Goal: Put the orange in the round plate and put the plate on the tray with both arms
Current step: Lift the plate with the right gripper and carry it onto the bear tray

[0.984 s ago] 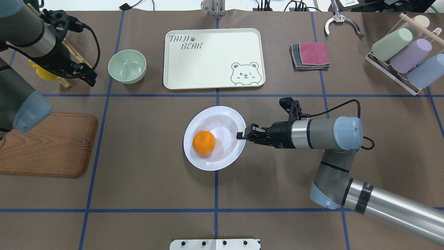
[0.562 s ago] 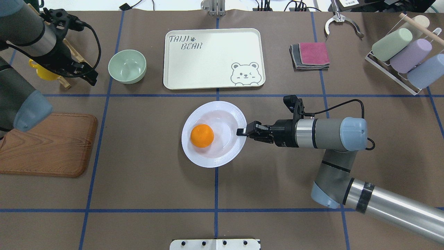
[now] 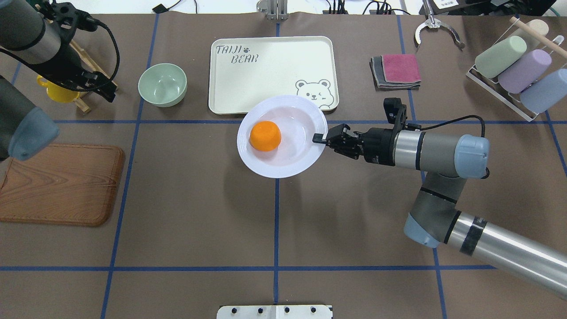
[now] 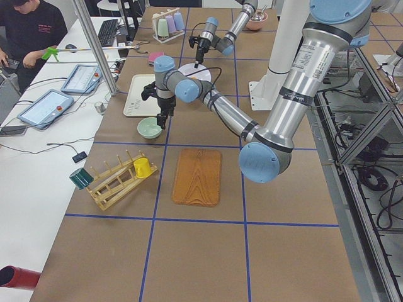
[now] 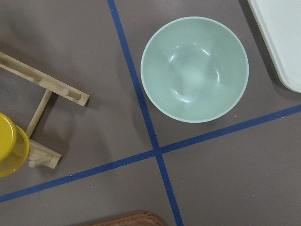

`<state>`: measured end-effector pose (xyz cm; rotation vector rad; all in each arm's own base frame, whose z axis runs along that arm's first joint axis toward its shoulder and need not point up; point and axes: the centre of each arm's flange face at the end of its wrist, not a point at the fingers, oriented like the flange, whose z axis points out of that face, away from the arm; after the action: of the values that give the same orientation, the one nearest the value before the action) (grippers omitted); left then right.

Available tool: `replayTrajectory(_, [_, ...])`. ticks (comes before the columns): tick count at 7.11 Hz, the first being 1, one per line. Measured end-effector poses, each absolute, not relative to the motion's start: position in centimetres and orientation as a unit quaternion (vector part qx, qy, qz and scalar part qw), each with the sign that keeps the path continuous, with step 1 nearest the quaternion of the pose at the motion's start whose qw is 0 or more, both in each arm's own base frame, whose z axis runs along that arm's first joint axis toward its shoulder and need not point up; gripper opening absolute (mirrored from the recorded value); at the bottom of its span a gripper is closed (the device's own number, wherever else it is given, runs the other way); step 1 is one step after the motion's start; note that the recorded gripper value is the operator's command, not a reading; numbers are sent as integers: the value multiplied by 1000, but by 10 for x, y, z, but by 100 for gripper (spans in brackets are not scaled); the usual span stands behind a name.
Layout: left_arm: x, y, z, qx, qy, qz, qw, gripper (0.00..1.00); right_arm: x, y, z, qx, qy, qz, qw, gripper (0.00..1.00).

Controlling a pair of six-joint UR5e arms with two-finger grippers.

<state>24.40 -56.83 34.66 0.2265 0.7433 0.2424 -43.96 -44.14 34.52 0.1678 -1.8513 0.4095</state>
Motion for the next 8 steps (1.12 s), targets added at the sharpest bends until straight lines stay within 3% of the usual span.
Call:
replayTrajectory(3, [189, -597, 368, 125, 350, 133, 919, 99, -407, -499, 352, 93, -767, 249, 584, 9])
replayTrajectory(8, [151, -619, 397, 124, 342, 146, 920, 99, -471, -567, 318, 100, -717, 321, 611, 9])
